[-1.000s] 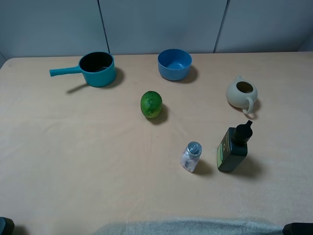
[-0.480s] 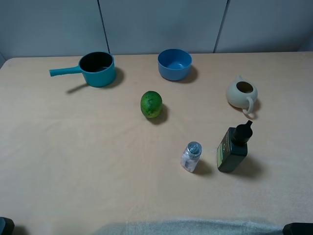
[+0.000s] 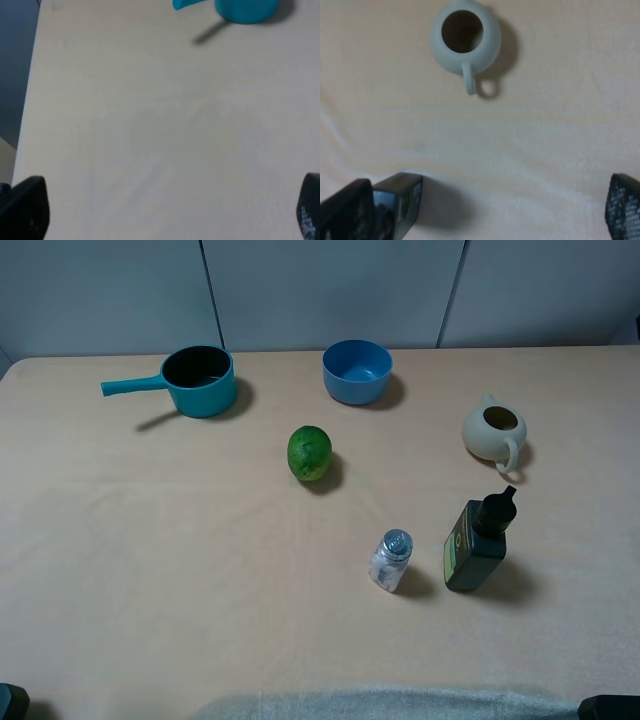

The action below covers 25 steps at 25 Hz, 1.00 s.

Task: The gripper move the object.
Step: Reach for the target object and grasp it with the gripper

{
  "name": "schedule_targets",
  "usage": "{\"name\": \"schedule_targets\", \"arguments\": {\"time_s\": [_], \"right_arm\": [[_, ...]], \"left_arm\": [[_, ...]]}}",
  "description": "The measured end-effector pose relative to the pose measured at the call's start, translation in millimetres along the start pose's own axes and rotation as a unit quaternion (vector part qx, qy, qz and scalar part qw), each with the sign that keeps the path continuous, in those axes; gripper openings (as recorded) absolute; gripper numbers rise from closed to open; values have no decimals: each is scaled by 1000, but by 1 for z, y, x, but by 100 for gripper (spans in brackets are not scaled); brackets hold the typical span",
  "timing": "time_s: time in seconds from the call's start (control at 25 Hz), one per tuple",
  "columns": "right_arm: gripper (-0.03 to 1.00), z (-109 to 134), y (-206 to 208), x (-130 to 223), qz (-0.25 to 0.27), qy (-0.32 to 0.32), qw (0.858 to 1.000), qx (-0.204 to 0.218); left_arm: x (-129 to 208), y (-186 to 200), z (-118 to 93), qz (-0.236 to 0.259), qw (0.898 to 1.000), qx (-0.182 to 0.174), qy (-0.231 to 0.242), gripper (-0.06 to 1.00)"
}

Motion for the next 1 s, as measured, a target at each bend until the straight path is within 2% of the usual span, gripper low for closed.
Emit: {"name": "schedule_targets", "arguments": {"time_s": [0.36, 0.8, 1.0], "right_arm": [[69, 2, -46, -26, 26, 1, 1000, 11], [69, 4, -103, -47, 33, -1, 999, 14], [69, -6, -126, -52, 43, -16, 999, 21]], "left_arm": [[0, 0, 0, 0, 1000, 0, 0, 99], [0, 0, 0, 0, 1000, 0, 0, 99], [0, 0, 0, 0, 1000, 0, 0, 99]]}}
Point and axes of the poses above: a point on each arm's last joint axis where the gripper is mounted, y pointing back along that axis away from the gripper, z along the wrist's bending axis when the last joint is at zero, x = y × z, the point moved 2 cm from there along -y, pointing out along that axis toward the gripper, and after that the axes turned 6 degrees about -y, right-handed, at the moved point
